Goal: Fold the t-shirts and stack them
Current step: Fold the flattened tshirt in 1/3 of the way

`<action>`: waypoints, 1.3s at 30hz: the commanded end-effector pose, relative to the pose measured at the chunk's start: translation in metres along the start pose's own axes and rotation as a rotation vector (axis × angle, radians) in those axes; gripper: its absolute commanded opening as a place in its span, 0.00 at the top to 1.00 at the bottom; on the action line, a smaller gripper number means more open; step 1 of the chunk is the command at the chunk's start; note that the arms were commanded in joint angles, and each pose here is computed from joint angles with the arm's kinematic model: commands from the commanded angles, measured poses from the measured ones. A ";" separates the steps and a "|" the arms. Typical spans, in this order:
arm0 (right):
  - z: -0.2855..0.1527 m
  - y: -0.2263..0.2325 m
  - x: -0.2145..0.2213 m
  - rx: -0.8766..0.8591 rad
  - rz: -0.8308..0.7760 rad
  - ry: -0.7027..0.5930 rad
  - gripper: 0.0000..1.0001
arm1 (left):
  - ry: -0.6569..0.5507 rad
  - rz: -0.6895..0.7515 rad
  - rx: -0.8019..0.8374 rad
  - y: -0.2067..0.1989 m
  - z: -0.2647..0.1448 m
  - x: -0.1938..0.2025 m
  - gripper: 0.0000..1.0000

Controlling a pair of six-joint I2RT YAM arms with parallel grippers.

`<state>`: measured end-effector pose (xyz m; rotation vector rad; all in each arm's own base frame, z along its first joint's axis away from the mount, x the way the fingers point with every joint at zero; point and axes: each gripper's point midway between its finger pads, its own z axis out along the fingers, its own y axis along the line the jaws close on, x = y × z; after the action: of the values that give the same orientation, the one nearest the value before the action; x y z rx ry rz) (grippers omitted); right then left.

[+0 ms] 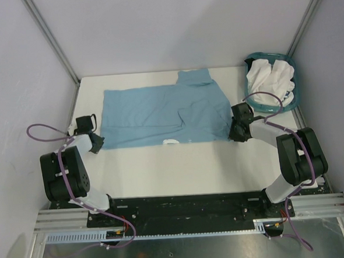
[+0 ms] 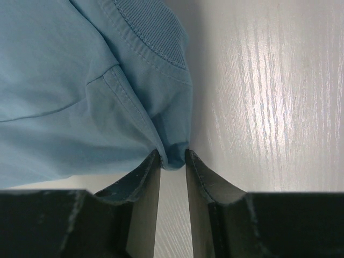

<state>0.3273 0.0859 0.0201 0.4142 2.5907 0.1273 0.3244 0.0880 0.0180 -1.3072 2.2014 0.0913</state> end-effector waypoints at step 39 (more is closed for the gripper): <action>-0.121 -0.030 0.105 -0.012 0.232 0.154 0.96 | -0.086 -0.058 -0.259 0.116 -0.086 0.042 1.00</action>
<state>0.1968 0.0876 0.0764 0.6317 2.6281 0.2755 0.1865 0.0787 0.0383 -1.3964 2.2056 0.3597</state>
